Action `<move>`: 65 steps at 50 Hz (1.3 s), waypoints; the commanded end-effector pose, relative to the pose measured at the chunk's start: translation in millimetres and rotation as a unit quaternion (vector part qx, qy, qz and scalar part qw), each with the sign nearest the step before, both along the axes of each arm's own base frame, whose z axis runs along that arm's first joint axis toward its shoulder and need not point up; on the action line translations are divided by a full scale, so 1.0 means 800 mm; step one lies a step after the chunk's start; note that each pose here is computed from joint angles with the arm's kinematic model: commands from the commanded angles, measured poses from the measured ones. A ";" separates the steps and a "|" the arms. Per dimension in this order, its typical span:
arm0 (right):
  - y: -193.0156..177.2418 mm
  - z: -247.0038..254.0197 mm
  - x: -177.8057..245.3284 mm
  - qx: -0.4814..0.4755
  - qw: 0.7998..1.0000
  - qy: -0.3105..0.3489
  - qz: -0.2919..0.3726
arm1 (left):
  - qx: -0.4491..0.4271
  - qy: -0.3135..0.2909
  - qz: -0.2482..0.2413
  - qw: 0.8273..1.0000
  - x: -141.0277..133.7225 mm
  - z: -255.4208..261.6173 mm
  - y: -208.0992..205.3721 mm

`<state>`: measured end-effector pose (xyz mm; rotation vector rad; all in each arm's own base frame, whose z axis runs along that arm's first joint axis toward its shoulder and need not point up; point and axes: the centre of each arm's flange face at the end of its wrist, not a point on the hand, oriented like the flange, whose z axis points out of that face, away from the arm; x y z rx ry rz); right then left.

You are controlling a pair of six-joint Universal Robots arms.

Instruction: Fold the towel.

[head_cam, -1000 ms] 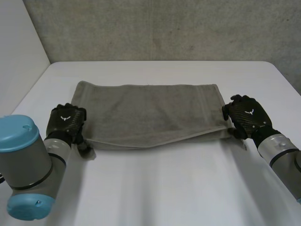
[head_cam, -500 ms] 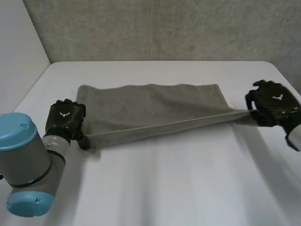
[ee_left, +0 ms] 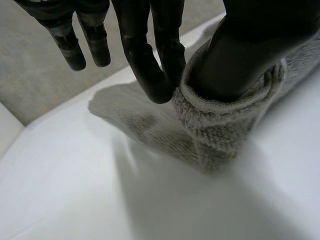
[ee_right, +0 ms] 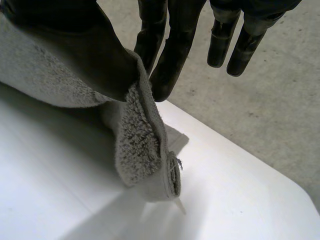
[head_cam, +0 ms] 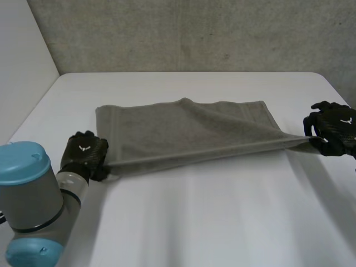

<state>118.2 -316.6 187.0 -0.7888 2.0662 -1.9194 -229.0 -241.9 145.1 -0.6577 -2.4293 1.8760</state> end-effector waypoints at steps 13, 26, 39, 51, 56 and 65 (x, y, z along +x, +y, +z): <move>0.030 0.077 0.003 -0.013 0.996 -0.017 0.086 | -0.077 0.021 -0.072 0.994 0.011 0.148 0.029; 0.034 0.154 -0.020 -0.110 0.987 0.041 0.111 | -0.035 -0.024 -0.137 0.990 0.019 0.177 0.051; -0.011 0.123 0.022 -0.105 0.975 0.054 0.186 | 0.033 -0.075 -0.141 0.987 0.030 0.134 -0.020; -0.059 0.033 0.060 -0.047 0.973 0.110 0.195 | 0.068 -0.073 -0.145 0.984 0.020 0.084 -0.075; -0.069 0.004 0.072 -0.048 0.964 0.177 0.194 | 0.047 -0.071 -0.141 0.986 0.016 0.072 -0.101; -0.091 -0.014 0.072 -0.055 0.963 0.218 0.148 | 0.016 -0.068 -0.138 0.988 0.010 0.054 -0.133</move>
